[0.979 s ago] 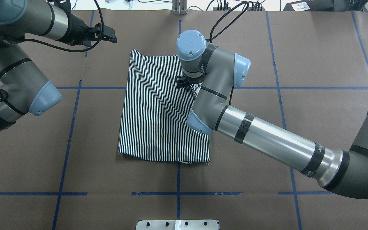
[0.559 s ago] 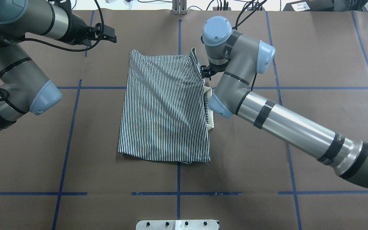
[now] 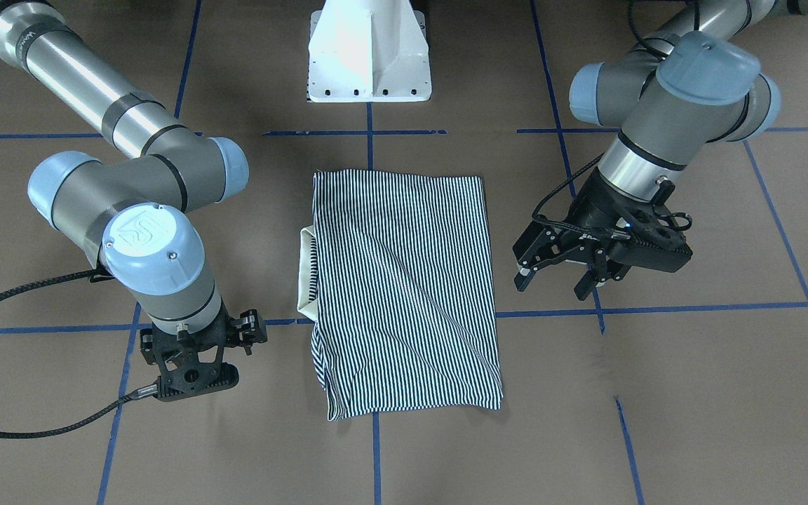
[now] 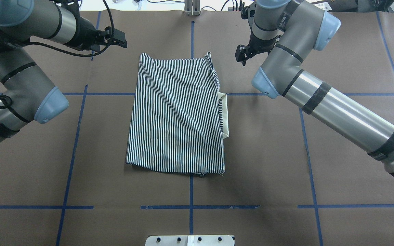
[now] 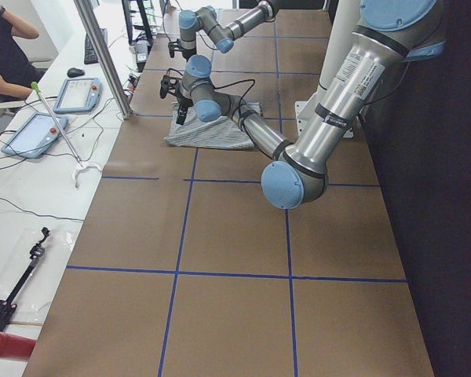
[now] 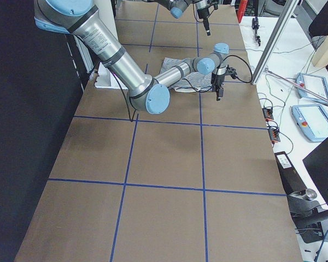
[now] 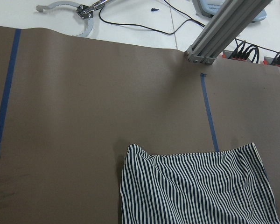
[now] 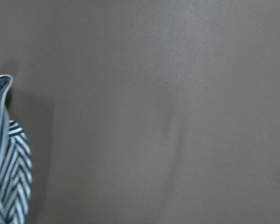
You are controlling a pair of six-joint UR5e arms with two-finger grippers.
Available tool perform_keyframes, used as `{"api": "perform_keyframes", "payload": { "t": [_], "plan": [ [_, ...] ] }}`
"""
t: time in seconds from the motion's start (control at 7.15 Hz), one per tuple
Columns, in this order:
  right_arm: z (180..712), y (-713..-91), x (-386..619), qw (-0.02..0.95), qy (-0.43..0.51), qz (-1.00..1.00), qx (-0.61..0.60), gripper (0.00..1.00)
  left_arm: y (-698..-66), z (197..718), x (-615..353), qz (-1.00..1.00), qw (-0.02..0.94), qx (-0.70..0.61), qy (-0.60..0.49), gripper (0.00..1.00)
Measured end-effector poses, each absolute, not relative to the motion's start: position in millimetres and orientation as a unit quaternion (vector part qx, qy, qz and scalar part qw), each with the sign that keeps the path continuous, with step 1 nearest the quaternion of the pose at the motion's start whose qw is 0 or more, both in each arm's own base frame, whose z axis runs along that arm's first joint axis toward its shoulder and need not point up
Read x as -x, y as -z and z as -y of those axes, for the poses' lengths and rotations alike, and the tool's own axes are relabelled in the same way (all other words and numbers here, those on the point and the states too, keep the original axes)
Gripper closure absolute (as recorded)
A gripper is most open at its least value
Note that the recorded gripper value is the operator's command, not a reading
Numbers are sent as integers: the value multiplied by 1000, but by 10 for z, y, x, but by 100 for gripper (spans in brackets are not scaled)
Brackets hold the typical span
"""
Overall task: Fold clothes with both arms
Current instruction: 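Release the shirt and raise the right gripper away from it, then lower the right gripper to the shirt's side while the left nears its edge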
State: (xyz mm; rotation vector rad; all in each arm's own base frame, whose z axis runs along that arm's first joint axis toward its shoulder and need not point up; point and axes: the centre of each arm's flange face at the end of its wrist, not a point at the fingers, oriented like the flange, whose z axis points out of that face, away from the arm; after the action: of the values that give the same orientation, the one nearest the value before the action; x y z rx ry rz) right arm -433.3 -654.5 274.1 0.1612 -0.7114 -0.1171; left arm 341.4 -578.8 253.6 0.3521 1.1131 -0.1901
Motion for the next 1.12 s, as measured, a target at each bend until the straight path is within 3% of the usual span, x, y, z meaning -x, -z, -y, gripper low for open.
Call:
{"api": "perform_keyframes", "payload": {
  "t": [0.28, 0.56, 0.84, 1.12],
  "plan": [
    [5887, -2451, 4156, 909, 8, 412, -60, 0, -2551, 5417, -3804, -548, 819, -59, 158, 0],
    [5241, -2286, 4067, 892, -29, 450, -40, 0, -2530, 4692, -4421, -513, 826, -1, 234, 0],
    [4960, -2180, 4139, 885, -50, 462, -28, 0, -2649, 3889, -5044, -458, 839, 28, 292, 0],
    [4888, -2163, 4198, 885, -52, 462, -27, 0, -2867, 3479, -5293, -421, 849, 40, 316, 0]
  ]
}}
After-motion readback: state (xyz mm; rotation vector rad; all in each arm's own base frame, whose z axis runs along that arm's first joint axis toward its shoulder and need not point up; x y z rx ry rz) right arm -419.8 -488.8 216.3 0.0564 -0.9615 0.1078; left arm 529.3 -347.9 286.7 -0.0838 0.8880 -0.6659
